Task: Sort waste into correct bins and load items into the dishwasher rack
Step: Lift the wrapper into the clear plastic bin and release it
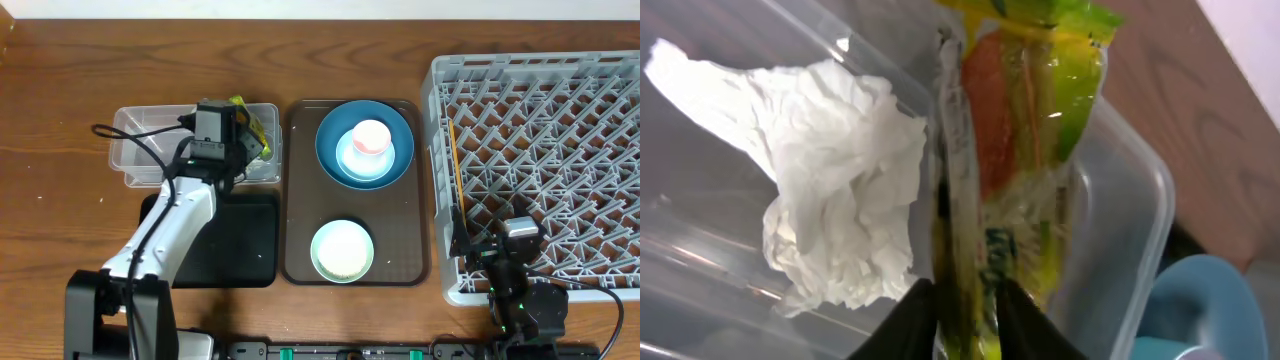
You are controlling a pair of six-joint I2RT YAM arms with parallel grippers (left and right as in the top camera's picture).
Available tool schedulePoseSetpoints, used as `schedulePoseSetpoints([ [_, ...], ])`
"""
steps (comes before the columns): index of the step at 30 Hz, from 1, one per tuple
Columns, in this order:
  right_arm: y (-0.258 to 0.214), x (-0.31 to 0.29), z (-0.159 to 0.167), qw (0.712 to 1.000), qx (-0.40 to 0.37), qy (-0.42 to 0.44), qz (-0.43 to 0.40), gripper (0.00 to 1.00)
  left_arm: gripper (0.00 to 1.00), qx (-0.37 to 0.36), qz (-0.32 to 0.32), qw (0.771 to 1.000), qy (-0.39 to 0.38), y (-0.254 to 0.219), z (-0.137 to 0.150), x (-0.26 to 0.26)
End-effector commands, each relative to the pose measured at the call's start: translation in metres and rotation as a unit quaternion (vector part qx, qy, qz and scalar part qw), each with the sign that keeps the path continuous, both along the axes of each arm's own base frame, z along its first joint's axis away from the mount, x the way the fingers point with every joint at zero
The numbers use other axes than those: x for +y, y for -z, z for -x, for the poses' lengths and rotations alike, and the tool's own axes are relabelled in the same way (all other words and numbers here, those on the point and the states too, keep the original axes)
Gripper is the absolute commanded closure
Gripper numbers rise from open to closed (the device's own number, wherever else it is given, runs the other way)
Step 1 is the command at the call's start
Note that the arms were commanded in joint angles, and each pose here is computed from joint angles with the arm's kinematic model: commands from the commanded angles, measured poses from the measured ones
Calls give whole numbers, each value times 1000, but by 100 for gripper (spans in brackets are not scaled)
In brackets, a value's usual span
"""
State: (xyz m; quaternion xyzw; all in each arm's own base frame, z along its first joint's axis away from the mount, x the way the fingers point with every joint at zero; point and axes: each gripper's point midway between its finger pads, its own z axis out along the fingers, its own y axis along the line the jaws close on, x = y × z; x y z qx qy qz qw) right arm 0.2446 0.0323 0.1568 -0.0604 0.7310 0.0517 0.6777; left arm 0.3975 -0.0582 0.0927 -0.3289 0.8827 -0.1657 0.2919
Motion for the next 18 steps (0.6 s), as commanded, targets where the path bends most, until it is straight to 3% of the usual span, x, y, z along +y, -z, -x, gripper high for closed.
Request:
schedulePoseSetpoints([
  [1,2,3,0,1000,2,-6,5,1,74,1,8,1000,-3,-2,-1,0],
  [18,2,3,0,1000,2,-6,5,1,74,32,56,997,40,3,13,-22],
])
